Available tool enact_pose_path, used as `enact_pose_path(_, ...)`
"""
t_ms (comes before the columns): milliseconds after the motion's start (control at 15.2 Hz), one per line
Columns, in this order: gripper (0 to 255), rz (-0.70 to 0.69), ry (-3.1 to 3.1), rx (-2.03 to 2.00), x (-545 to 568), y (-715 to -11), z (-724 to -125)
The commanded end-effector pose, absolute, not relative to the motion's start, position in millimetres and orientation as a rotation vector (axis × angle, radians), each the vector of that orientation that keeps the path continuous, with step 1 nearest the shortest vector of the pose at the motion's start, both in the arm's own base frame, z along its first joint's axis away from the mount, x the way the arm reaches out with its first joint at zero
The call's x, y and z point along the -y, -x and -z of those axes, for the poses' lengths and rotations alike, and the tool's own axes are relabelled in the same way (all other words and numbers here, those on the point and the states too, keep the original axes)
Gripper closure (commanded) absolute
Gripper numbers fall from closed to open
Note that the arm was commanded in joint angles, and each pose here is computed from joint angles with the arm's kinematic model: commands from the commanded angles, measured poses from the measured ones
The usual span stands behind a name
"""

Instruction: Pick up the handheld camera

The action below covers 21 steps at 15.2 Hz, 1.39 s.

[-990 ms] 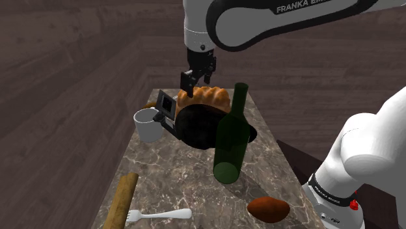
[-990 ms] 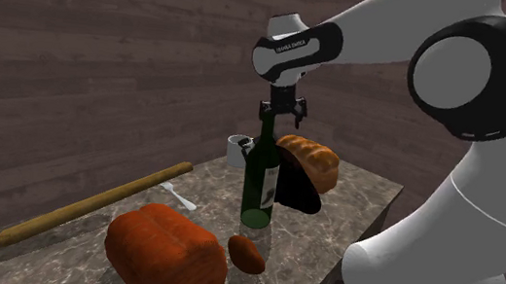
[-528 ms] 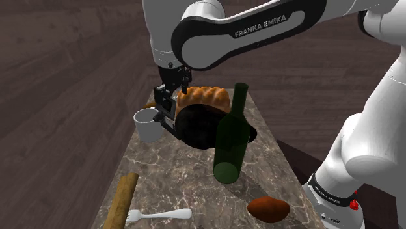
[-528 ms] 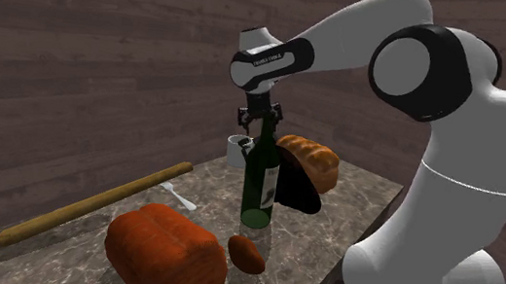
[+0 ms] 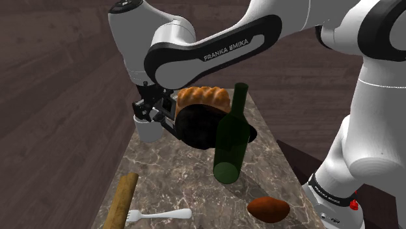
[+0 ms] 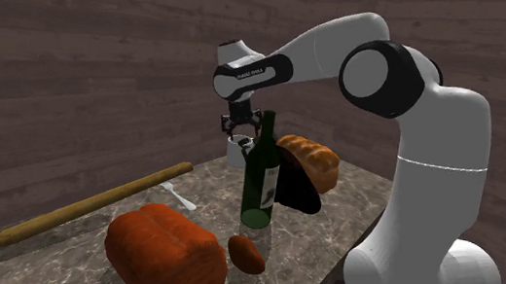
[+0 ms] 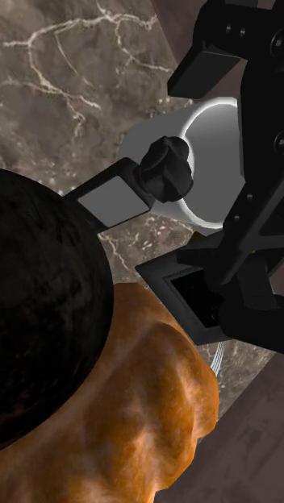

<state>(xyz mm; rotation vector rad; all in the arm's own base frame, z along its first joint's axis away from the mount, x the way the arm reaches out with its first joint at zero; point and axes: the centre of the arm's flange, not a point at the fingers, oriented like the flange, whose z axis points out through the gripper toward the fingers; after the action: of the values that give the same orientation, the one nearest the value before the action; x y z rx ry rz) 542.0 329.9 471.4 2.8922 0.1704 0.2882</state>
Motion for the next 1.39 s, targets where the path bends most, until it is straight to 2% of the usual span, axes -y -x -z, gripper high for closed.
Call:
enact_pose_path(0,0,-0.289,-2.892,-0.171,-330,-543,-461)
enact_pose_path(330,0,-0.289,-2.892,-0.171,-330,-543,-442)
enact_pose_path(396,255,-0.289,-2.892,-0.171,-330,-543,-442)
enact_pose_path(990,255,-0.289,-2.892,-0.171,-330,-543,-442)
enact_pose_path(1320,255,-0.289,-2.892,-0.171,-330,-543,-469)
